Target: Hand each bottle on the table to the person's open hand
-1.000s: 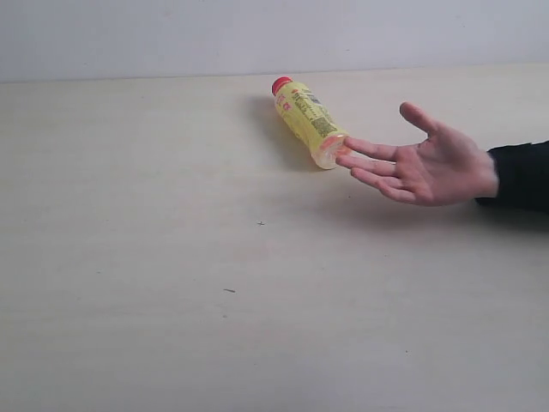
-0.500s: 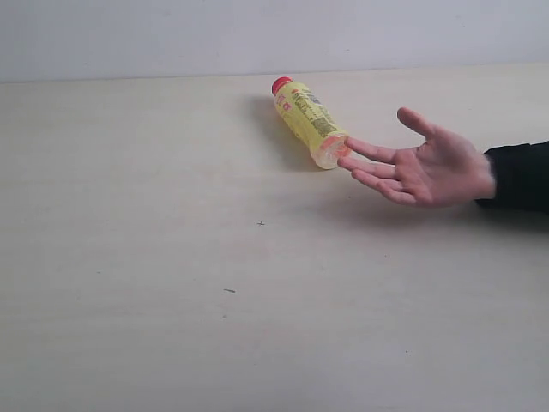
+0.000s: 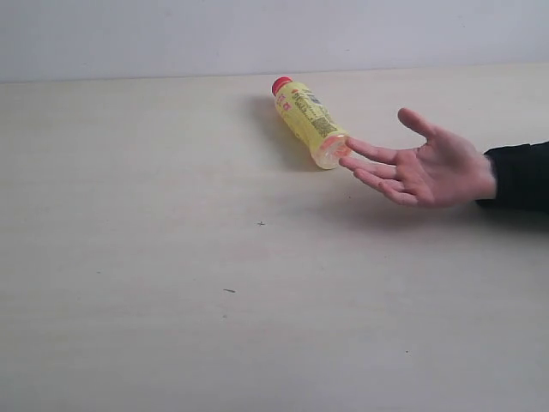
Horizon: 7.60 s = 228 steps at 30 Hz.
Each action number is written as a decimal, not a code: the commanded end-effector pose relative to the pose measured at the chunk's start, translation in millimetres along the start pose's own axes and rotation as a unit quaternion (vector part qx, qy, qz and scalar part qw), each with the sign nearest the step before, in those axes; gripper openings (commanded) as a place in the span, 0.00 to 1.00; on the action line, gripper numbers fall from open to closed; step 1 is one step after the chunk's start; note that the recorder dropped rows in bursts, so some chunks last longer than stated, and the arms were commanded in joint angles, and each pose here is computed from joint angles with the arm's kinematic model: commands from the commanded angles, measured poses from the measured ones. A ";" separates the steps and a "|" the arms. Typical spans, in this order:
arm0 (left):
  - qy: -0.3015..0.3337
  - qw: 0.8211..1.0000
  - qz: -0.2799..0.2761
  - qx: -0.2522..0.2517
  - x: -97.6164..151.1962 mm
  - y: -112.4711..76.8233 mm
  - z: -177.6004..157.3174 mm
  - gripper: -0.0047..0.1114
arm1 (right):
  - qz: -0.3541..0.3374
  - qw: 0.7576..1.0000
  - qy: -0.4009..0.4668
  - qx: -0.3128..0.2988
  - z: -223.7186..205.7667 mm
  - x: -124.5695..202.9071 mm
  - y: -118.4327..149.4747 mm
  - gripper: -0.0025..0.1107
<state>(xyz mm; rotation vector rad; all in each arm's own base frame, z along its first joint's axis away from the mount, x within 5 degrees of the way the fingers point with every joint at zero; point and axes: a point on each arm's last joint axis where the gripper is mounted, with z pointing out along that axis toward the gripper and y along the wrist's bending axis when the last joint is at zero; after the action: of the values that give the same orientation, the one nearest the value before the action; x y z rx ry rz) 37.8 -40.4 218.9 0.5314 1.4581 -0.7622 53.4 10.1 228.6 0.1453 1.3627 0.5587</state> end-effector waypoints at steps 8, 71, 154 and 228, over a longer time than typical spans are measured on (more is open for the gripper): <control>-0.007 1.000 0.001 0.002 -0.6 -0.3 -0.4 0.04 | -0.102 0.991 0.088 0.020 80.6 -53.2 31.2 0.02; -0.007 1.000 0.003 0.002 -0.6 -0.3 -0.4 0.04 | -0.246 0.697 0.673 -0.021 441.4 224.3 -15.0 0.21; -0.007 1.000 0.003 0.002 -0.6 -0.3 -0.4 0.04 | -0.198 0.778 0.585 0.113 250.7 100.3 -30.6 0.02; -0.007 1.000 0.005 0.002 -0.6 -0.3 -0.4 0.04 | -0.083 0.981 0.173 -0.024 19.4 -47.4 39.3 0.03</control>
<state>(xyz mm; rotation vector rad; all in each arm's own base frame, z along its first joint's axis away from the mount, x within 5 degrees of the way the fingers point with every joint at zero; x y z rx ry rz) 37.9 -40.4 218.9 0.5361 1.4555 -0.7563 58.5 26.4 291.3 -0.1239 1.6872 0.4636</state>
